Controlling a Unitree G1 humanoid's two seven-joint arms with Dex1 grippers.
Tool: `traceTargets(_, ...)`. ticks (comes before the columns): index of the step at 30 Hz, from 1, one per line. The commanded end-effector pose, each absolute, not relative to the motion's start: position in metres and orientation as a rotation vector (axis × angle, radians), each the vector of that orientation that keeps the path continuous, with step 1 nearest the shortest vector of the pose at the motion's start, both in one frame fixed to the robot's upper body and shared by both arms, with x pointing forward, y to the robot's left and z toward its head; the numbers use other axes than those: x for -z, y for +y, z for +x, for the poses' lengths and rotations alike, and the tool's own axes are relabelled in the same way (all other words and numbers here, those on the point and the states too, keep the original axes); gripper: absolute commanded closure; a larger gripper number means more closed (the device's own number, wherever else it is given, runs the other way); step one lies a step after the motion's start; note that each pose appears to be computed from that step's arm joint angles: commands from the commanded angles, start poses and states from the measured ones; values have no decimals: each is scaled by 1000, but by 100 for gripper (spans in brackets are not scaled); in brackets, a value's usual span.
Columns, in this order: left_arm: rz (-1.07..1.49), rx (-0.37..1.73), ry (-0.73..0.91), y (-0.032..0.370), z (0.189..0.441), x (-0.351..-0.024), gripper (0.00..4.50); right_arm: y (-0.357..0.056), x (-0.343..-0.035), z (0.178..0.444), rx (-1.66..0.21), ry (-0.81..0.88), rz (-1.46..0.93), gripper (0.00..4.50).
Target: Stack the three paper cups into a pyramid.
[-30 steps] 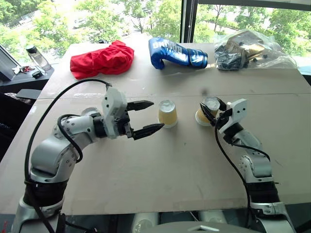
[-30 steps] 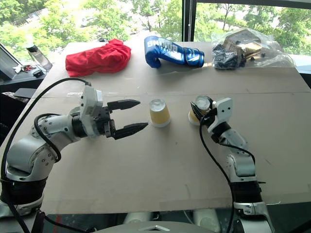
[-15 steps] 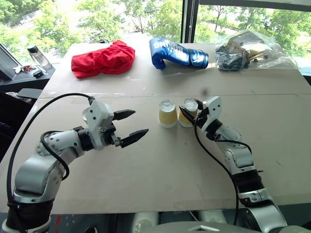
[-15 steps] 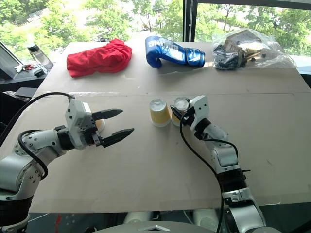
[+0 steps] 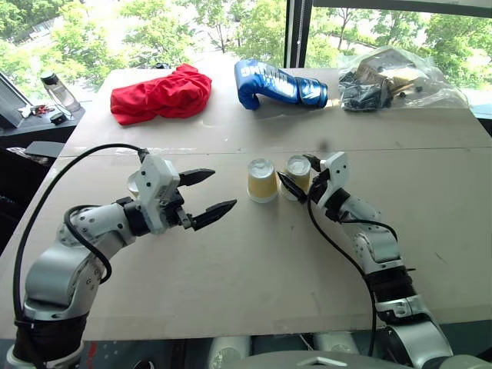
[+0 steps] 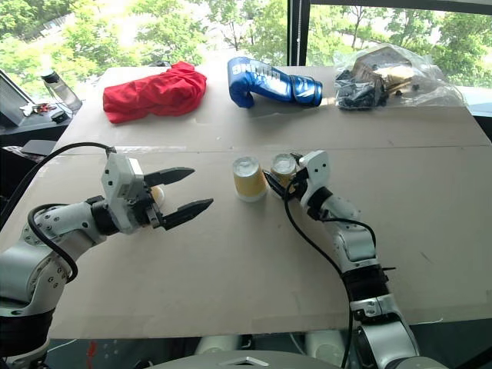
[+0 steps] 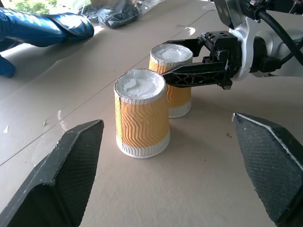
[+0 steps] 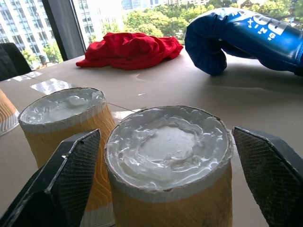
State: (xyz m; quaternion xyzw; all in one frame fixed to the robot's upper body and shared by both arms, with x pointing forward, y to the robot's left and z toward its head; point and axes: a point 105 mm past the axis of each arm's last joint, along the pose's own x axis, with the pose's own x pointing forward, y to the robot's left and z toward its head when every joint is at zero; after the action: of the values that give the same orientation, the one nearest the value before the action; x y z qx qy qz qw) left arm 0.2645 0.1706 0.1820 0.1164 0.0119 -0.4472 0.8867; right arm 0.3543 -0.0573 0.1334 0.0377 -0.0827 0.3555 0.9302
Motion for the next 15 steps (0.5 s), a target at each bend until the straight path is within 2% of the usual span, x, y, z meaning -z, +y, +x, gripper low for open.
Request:
traceTargets(1,264,900,-65,172,260,-195,0,-62,-159,341,-776,-304,124,5)
traceTargets(4,279,808,-135,175,260,-198,0,-72,-163,334,-792,-344,160,5)
traceTargets(8,212,535,-295,190,261,-209,0,-91,-174,322,-847,-418,158,5)
traceTargets(11,124,361,-355,195,258,-205,0,-98,-176,306,-968,-429,128,5)
traceTargets(15,61,211,-326,188,251,-183,0,-110,-172,277,-1178,-378,90,5)
